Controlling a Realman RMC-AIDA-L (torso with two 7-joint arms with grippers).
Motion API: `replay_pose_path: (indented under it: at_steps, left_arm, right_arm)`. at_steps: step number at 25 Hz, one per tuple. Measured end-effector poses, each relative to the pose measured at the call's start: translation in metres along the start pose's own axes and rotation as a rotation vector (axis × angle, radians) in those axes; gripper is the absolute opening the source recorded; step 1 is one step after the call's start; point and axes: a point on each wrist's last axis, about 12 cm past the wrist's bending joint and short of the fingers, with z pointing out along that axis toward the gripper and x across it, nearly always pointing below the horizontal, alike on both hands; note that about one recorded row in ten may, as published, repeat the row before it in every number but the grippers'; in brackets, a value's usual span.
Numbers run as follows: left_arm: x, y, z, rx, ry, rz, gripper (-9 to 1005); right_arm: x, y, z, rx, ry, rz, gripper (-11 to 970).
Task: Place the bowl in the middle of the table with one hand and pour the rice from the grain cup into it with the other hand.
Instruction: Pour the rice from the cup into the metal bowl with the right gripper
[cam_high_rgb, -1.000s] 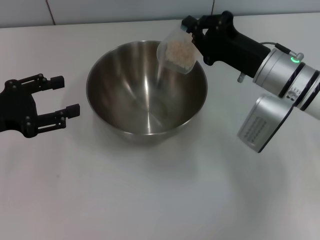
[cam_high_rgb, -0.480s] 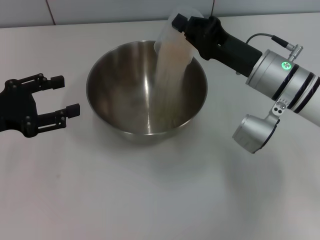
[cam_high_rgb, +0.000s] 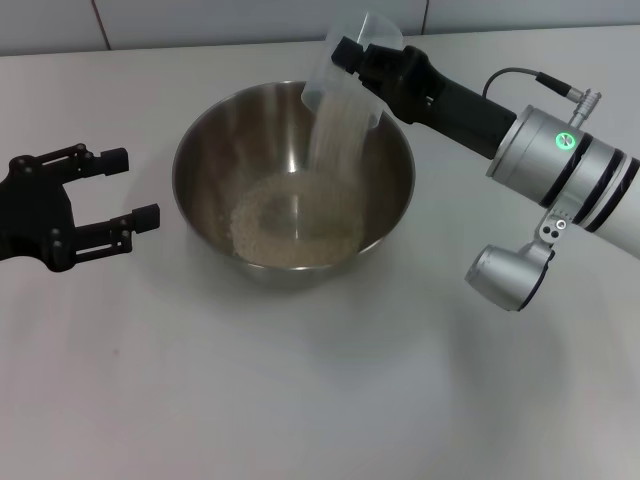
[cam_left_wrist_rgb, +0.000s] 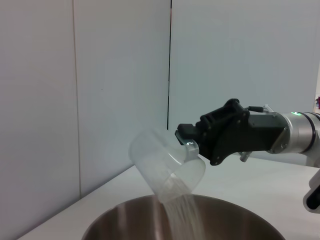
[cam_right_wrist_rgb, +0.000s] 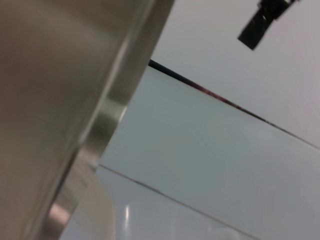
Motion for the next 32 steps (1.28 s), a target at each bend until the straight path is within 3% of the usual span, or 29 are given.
replay_pose_path:
  at_steps: [12,17,21,22,23,24,27,28,29,32]
  left_arm:
    - [-0.001,0.002,-0.001,-0.013,0.005,0.009,752]
    - [-0.001,0.002,-0.001,-0.013,0.006,0.009,752]
    - [-0.001,0.002,-0.001,-0.013,0.006,0.009,752]
    - [-0.001,0.002,-0.001,-0.013,0.006,0.009,752]
    - [-0.001,0.002,0.0,-0.013,0.005,0.011,752]
    - [-0.001,0.002,0.0,-0.013,0.005,0.017,752]
    - [-0.001,0.001,0.0,-0.013,0.005,0.018,753]
    - [-0.001,0.001,0.0,-0.012,0.004,0.018,753]
    - [-0.001,0.001,0.0,-0.012,0.004,0.018,753]
    - [-0.001,0.002,0.0,-0.011,0.004,0.019,753]
  right_arm:
    - [-0.005,-0.004,0.001,0.034,-0.021,-0.044,5]
    - [-0.01,-0.004,0.001,0.033,-0.018,0.037,5]
    - [-0.008,-0.003,-0.001,0.039,0.037,0.269,5]
    - [-0.008,-0.003,-0.001,0.039,0.037,0.269,4]
    - [-0.006,-0.003,-0.002,0.056,0.09,0.409,4]
    - [-0.006,-0.003,-0.002,0.056,0.09,0.409,4]
    - [0.0,-0.002,-0.004,0.098,0.184,0.64,4]
    - [0.004,-0.001,-0.007,0.122,0.227,0.772,4]
    - [0.004,-0.001,-0.007,0.122,0.227,0.772,4]
    - [0.014,0.002,-0.016,0.178,0.304,0.986,4]
